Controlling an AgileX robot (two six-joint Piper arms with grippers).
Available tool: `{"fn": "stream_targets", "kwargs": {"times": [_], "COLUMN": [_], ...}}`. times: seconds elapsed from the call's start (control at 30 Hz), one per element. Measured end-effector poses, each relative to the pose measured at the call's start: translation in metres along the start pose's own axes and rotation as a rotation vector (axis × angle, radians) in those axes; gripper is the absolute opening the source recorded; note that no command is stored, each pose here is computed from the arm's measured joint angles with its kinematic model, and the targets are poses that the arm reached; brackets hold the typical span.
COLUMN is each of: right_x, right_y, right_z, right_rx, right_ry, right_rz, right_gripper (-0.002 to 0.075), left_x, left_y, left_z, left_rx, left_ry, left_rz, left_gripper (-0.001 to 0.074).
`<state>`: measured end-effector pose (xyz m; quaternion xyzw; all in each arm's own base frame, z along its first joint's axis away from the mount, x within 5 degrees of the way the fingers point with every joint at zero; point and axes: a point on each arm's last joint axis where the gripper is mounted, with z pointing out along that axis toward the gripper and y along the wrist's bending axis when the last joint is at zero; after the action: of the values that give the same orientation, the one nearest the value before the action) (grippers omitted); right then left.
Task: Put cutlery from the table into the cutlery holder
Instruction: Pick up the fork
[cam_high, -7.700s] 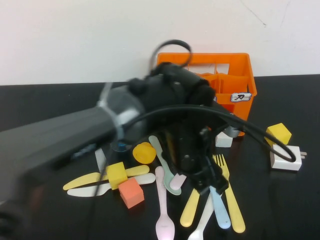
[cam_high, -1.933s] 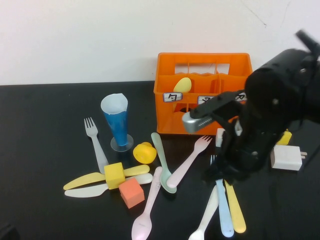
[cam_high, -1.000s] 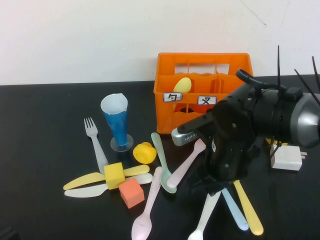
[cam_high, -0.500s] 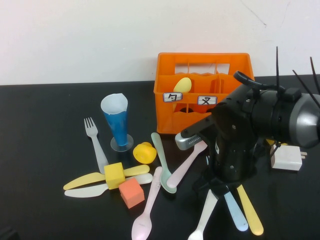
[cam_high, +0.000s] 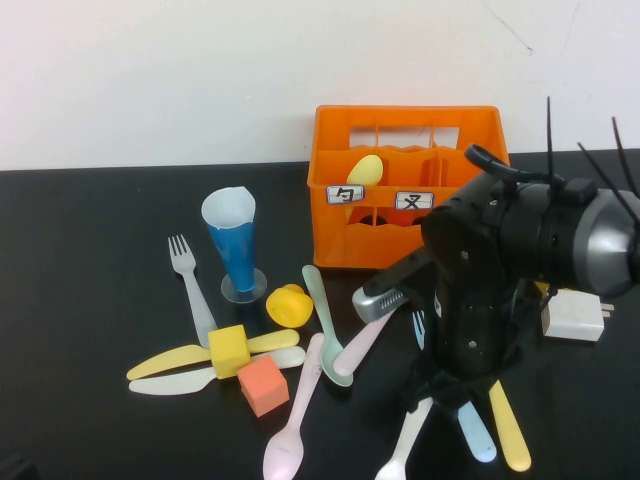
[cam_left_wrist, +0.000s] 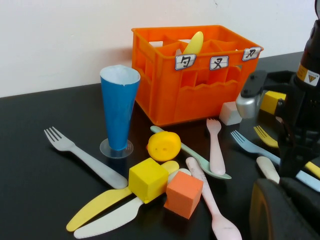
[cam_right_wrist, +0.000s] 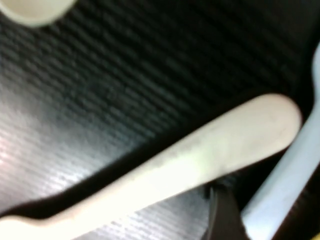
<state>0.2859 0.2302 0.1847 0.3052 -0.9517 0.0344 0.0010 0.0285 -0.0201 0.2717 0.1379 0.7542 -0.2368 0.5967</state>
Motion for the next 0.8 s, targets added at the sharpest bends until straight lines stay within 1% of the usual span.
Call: {"fn": "stream_targets", "kwargs": {"times": [0.2,0.5,0.8], "right_x": [0.0012,-0.0057,-0.0037], "right_y": [0.0017,0.0024,0.0026], "right_z": [0.0005,0.0003,0.0007], "right_rx": [-0.019,-0.025,-0.027], "right_ry": [0.016,-0.061,-0.037], "right_rz": [-0.027,-0.030,-0.028], "right_gripper": [0.0383,0.0383,0.0383], "left_x": [0.0000,-0.0003,-0.0017], "left_y": [0.0000,0.0017,0.0028], "left_z": [0.0000,0.0000,-0.0001], "left_rx": [0.000,-0.019,-0.031], "left_ry": [0.000,-0.003,-0.018], "left_rz": [0.000,0.031,0.055], "left_gripper": [-0.0001,-0.0001,-0.0001]}}
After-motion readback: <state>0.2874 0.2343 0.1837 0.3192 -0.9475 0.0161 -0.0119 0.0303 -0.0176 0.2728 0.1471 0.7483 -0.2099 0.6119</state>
